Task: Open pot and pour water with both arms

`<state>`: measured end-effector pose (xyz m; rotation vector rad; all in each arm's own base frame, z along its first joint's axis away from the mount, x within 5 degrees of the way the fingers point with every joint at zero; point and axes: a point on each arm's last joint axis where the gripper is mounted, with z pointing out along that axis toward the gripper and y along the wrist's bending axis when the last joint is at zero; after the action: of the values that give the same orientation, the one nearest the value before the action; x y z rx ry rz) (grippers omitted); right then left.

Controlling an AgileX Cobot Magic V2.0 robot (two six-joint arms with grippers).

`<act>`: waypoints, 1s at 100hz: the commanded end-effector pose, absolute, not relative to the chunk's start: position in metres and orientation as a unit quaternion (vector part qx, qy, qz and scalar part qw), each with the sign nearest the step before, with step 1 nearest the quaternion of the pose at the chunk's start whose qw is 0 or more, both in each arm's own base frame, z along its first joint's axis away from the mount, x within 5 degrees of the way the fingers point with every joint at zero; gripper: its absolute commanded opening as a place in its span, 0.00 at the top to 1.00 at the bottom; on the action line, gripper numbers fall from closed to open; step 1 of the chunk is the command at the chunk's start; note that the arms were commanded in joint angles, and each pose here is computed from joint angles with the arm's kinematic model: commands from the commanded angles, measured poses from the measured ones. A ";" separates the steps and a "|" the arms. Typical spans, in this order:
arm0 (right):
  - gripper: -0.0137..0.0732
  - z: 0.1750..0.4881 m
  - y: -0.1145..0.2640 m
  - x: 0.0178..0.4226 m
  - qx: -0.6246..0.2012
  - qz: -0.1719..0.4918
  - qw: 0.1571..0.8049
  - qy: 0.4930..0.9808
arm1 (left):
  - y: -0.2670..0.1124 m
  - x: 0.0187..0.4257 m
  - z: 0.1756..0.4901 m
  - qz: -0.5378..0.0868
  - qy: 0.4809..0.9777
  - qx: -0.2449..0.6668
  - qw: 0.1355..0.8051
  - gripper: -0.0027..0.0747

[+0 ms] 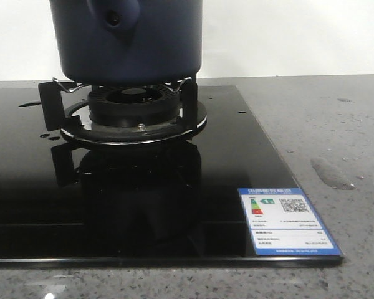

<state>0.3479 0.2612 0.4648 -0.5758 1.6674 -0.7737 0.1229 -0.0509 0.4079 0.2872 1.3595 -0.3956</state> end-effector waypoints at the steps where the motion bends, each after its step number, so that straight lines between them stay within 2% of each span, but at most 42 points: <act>1: 0.89 0.511 0.245 0.327 -0.217 -0.359 0.634 0.649 | -0.052 0.118 0.420 -0.197 0.606 0.134 0.759 0.60; 23: 0.89 0.521 0.250 0.321 -0.223 -0.394 0.654 0.606 | -0.054 0.117 0.420 -0.200 0.606 0.137 0.758 0.60; 64: 0.89 0.523 0.254 0.316 -0.224 -0.401 0.658 0.597 | -0.055 0.117 0.419 -0.203 0.605 0.142 0.757 0.60; 78: 0.89 0.514 0.254 0.317 -0.223 -0.369 0.641 0.635 | -0.055 0.117 0.419 -0.203 0.605 0.142 0.757 0.60; 92: 0.89 0.497 0.254 0.318 -0.212 -0.308 0.600 0.707 | -0.055 0.117 0.419 -0.203 0.605 0.142 0.757 0.60; 100: 0.89 0.490 0.250 0.319 -0.174 -0.265 0.582 0.749 | -0.056 0.116 0.420 -0.205 0.604 0.144 0.756 0.60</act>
<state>0.3339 0.2735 0.4585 -0.5575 1.7413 -0.7088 0.1216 -0.0542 0.4075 0.3090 1.3597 -0.4045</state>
